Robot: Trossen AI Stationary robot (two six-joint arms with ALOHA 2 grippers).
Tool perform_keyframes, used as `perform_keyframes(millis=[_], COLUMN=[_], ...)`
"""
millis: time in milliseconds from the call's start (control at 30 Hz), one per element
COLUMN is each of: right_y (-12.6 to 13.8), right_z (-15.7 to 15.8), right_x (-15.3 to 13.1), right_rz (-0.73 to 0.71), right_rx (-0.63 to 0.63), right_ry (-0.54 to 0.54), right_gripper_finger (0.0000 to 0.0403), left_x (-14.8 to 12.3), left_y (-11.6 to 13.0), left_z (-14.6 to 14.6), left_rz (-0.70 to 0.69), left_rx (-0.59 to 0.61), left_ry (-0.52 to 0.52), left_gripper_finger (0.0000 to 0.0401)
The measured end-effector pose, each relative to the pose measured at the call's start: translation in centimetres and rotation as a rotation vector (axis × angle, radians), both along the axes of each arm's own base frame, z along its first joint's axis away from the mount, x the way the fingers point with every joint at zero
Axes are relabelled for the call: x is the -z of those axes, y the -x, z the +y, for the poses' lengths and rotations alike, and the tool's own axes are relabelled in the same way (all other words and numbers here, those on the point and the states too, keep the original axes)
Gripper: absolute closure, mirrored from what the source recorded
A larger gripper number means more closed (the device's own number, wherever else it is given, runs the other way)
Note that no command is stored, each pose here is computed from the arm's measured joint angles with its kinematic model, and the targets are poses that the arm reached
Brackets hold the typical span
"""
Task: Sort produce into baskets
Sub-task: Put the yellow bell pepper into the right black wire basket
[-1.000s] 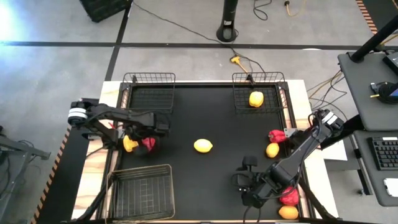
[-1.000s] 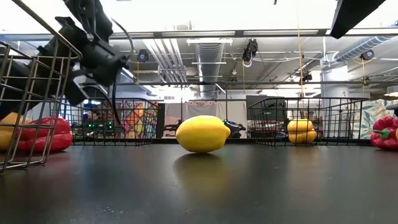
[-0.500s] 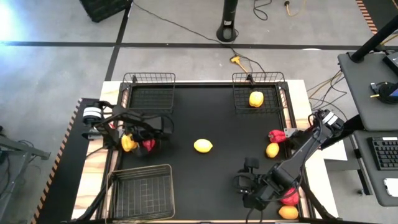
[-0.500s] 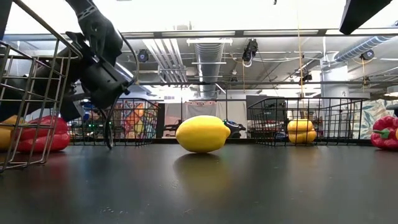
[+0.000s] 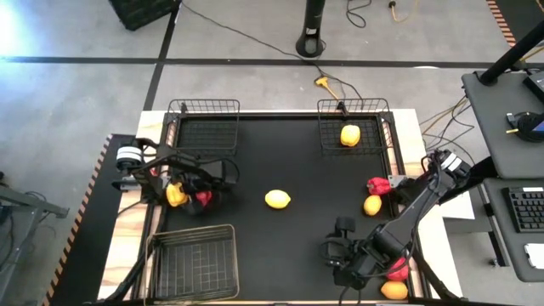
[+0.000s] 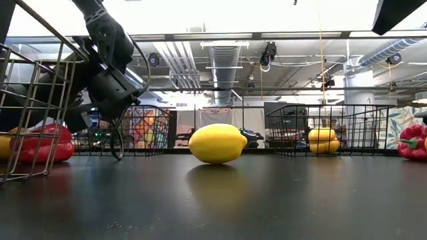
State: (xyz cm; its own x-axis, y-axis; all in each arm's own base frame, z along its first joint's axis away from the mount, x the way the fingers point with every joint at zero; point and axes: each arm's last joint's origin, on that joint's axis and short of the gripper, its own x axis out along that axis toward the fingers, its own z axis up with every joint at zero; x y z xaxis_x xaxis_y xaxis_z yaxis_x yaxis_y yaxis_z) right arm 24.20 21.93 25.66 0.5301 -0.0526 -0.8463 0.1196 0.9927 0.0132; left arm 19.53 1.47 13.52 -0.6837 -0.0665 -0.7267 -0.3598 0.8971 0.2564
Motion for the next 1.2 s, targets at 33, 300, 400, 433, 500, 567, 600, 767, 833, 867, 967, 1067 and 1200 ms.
perform_keyframes(millis=[33,300,400,433,500,567,600,767,833,867,967,1067,1200], right_y=[0.0,0.0,0.0,0.0,0.0,0.0,0.0,0.0,0.0,0.0,0.0,0.0,0.0], right_z=[0.0,0.0,0.0,0.0,0.0,0.0,0.0,0.0,0.0,0.0,0.0,0.0,0.0], right_x=[0.0,0.0,0.0,0.0,0.0,0.0,0.0,0.0,0.0,0.0,0.0,0.0,0.0], right_rz=[0.000,0.001,0.002,0.002,0.002,0.002,0.002,0.001,0.001,0.001,0.001,0.002,0.003], right_rx=[-0.001,-0.002,-0.003,-0.004,-0.010,-0.010,-0.010,-0.010,-0.010,-0.010,-0.011,-0.021,-0.036], right_ry=[0.001,0.002,0.003,0.004,0.008,0.008,0.008,0.007,0.007,0.007,0.008,0.014,0.024], right_gripper_finger=[0.0030,0.0030,0.0030,0.0030,0.0030,0.0030,0.0030,0.0030,0.0030,0.0030,0.0030,0.0030,0.0030], left_x=[-0.1,-0.3,-0.6,-0.7,-1.0,-1.5,-1.8,-3.6,-4.4,-4.8,-5.6,-5.5,-4.7], left_y=[-0.1,-0.2,-0.5,-0.7,-1.3,-2.3,-2.9,-6.4,-8.2,-9.2,-12.1,-14.7,-18.2], left_z=[-0.1,-1.4,-2.1,-2.4,-3.2,-4.0,-4.4,-5.9,-6.3,-6.4,-6.8,-7.1,-7.6], left_rz=[-0.009,-0.012,-0.022,-0.035,-0.074,-0.128,-0.158,-0.362,-0.476,-0.542,-0.708,-0.788,-0.832], left_rx=[0.003,0.041,0.053,0.064,0.094,0.126,0.141,0.236,0.250,0.255,0.292,0.361,0.441], left_ry=[-0.003,-0.026,-0.022,-0.021,-0.021,-0.019,-0.018,-0.068,-0.085,-0.088,-0.100,-0.122,-0.119], left_gripper_finger=[0.0049,0.0071,0.0072,0.0072,0.0073,0.0073,0.0073,0.0073,0.0073,0.0073,0.0074,0.0074,0.0074])
